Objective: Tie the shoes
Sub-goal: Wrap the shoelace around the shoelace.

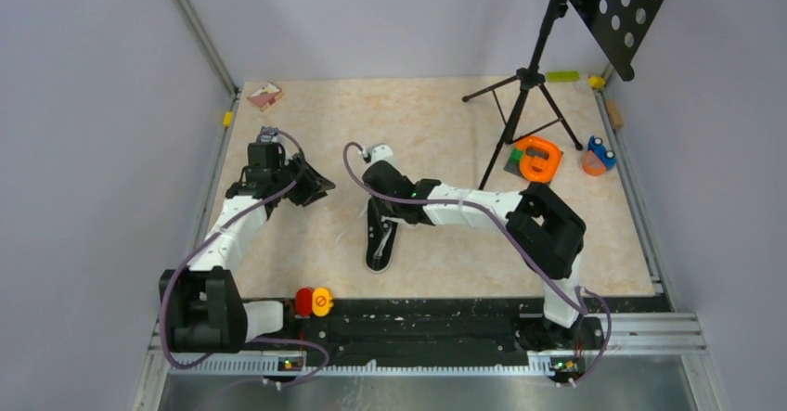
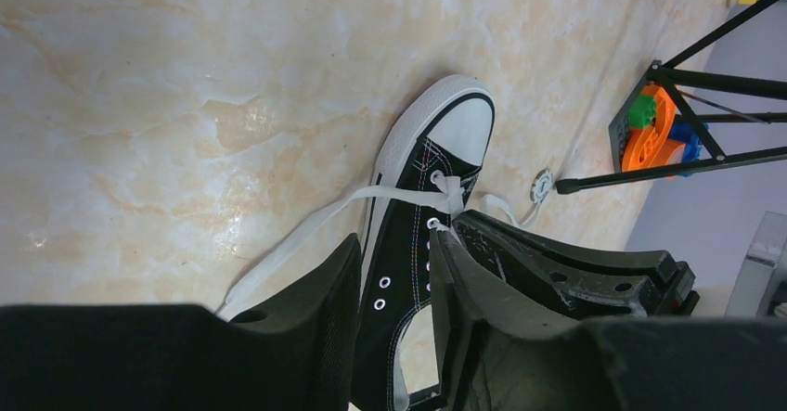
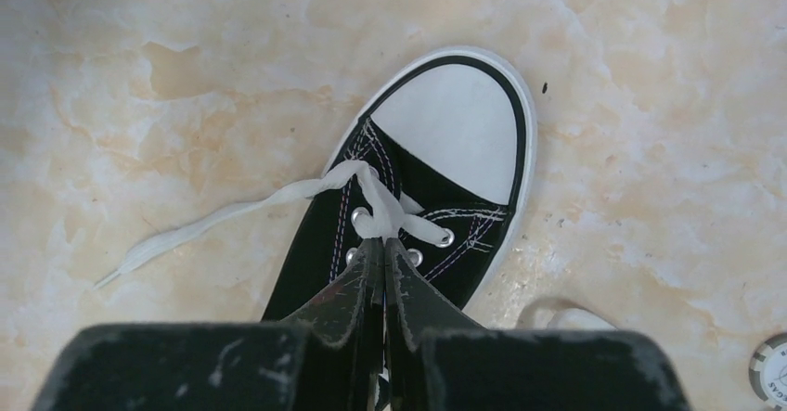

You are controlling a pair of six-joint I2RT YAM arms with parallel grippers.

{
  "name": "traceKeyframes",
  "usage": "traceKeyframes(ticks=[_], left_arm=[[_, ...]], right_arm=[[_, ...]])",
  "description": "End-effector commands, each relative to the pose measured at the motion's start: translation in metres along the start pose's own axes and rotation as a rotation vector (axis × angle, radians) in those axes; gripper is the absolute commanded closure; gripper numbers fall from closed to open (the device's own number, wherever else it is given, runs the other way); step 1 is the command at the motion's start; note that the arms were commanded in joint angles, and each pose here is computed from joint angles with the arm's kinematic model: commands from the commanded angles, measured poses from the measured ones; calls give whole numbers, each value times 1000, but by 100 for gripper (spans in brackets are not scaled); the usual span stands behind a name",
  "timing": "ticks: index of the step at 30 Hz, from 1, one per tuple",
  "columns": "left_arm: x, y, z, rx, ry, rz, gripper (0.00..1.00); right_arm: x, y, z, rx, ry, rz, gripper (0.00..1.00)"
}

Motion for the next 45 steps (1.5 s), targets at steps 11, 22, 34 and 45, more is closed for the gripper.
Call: traceKeyframes(ticks=[11, 22, 34, 45], left_arm=[[-10, -4, 34, -195, 150, 125, 40], [-25, -30, 61, -287, 228, 145, 34], [-18, 17, 56, -328, 203, -183, 43], [-14, 49, 93, -379, 175, -379, 34]], right_arm=[[35, 2, -16, -104, -125, -59, 100], [54, -3, -17, -180, -193, -111, 100], [64, -6, -19, -216, -228, -120, 100], [62, -3, -21, -221, -229, -135, 100]])
Point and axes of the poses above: each gripper's point midway between its finger pads, its own x axis back along the fingers, its own y axis along the line the jaws close on, z = x × y, the point moved 2 cm from there along x, back along the fingers, and after that the axes turned 3 degrees about -x, right-handed, at the moved point
